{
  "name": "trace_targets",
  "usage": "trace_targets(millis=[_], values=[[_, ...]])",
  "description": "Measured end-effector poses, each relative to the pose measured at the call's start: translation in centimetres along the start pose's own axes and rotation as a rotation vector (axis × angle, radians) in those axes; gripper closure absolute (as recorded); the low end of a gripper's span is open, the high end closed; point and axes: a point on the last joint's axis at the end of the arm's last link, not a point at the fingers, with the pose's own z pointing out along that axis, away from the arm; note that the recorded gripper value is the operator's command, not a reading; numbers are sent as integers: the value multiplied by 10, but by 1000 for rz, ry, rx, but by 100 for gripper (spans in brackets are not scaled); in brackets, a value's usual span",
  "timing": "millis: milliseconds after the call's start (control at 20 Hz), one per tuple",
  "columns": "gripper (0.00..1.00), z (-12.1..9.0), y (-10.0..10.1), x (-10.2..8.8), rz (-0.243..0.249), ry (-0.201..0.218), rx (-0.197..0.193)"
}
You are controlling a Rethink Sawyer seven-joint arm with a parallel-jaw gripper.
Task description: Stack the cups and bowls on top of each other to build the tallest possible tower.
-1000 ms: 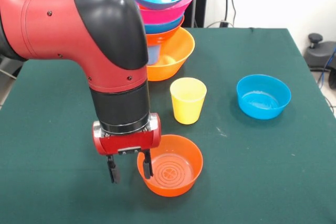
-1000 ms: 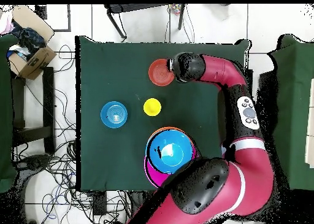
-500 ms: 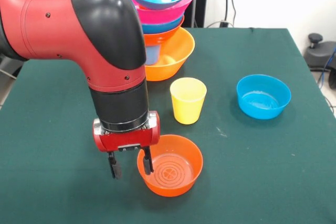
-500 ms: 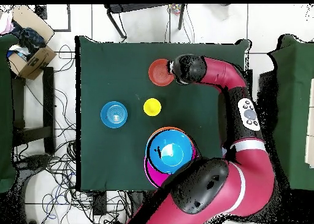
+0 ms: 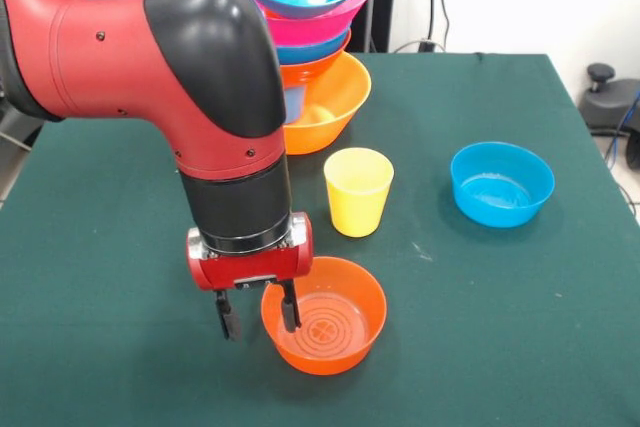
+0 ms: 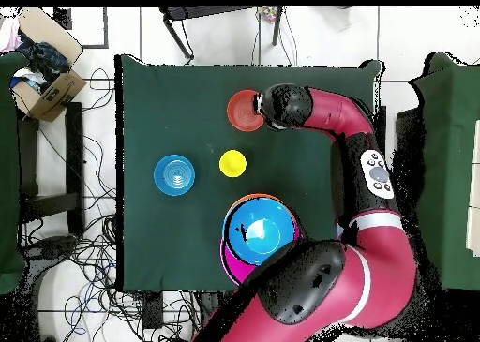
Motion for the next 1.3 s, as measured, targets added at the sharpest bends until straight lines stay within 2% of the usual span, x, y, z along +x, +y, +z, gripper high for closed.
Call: trace_targets(millis=[800, 1300], values=[[0, 27, 7, 23, 8, 63, -27], [0, 30, 7, 21, 6, 62, -18]])
